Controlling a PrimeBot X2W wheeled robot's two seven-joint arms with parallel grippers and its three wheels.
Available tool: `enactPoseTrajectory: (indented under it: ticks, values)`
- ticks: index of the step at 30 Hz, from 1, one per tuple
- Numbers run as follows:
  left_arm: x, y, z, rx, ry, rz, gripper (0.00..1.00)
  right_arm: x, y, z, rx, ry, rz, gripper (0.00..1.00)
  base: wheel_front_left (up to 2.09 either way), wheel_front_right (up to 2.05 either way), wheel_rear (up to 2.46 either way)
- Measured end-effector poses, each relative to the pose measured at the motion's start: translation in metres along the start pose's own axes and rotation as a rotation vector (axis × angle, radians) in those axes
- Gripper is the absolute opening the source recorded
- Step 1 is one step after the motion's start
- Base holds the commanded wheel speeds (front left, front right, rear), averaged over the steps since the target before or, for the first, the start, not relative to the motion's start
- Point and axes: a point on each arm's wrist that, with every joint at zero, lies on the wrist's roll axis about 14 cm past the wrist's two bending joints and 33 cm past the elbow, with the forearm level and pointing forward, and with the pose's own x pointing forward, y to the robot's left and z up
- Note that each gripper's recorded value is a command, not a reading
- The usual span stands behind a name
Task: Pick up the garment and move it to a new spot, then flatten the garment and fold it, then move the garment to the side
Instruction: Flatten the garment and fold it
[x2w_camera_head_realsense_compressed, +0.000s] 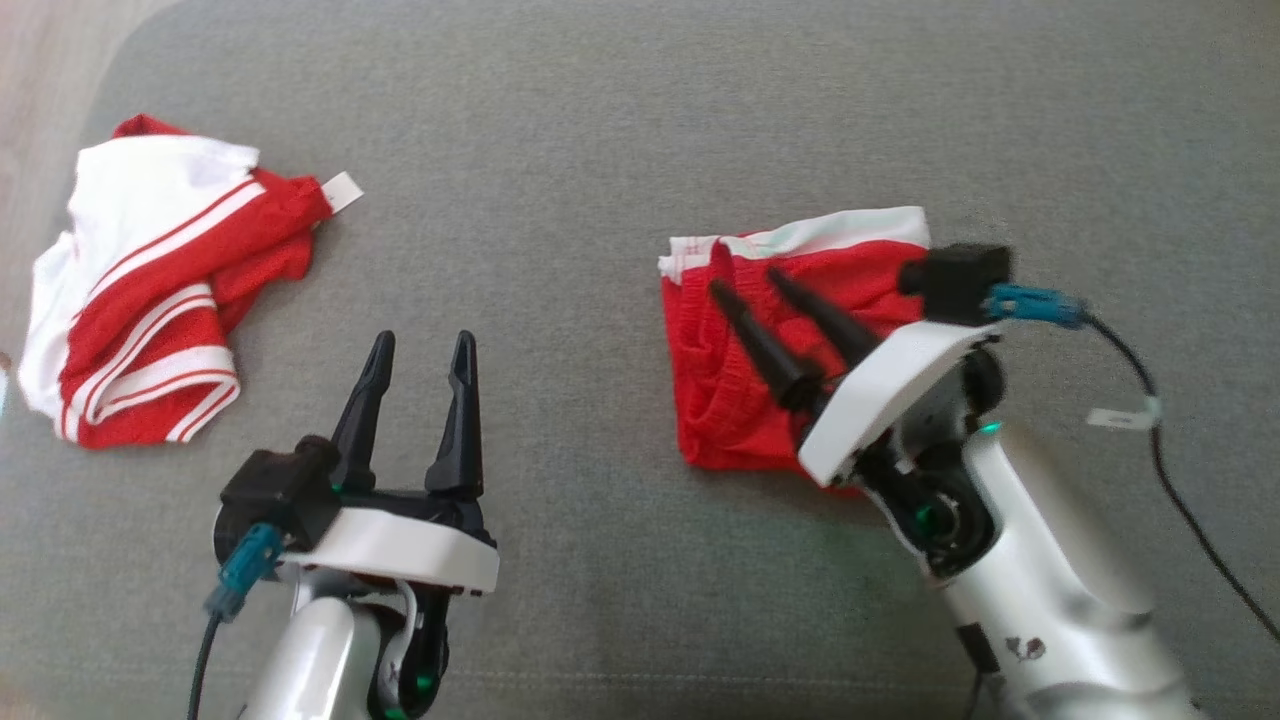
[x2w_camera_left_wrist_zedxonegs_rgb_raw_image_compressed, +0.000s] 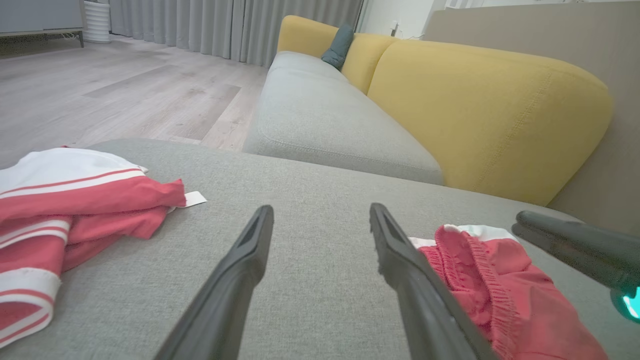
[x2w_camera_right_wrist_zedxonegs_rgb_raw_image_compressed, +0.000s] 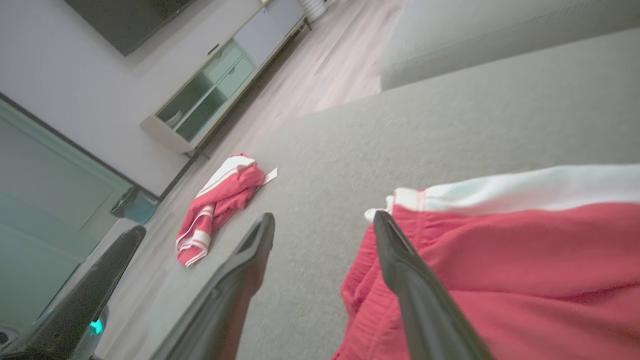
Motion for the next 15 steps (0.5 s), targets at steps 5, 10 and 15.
enactPoseTrajectory:
  ticks: [5, 10, 15]
  values:
    - [0.004, -0.007, 0.002, -0.004, -0.007, -0.022, 1.00, -0.012, -0.018, 0.033, -0.092, -0.147, -0.073, 1.00, 0.00, 0.00, 0.00]
    - [0.010, -0.015, 0.010, -0.005, -0.033, -0.047, 1.00, -0.040, -0.040, 0.077, -0.212, -0.344, -0.181, 1.00, 0.00, 0.00, 0.00]
    - [0.010, -0.020, 0.016, -0.002, -0.047, -0.059, 1.00, -0.079, -0.059, 0.094, -0.329, -0.468, -0.309, 1.00, 0.00, 0.00, 0.00]
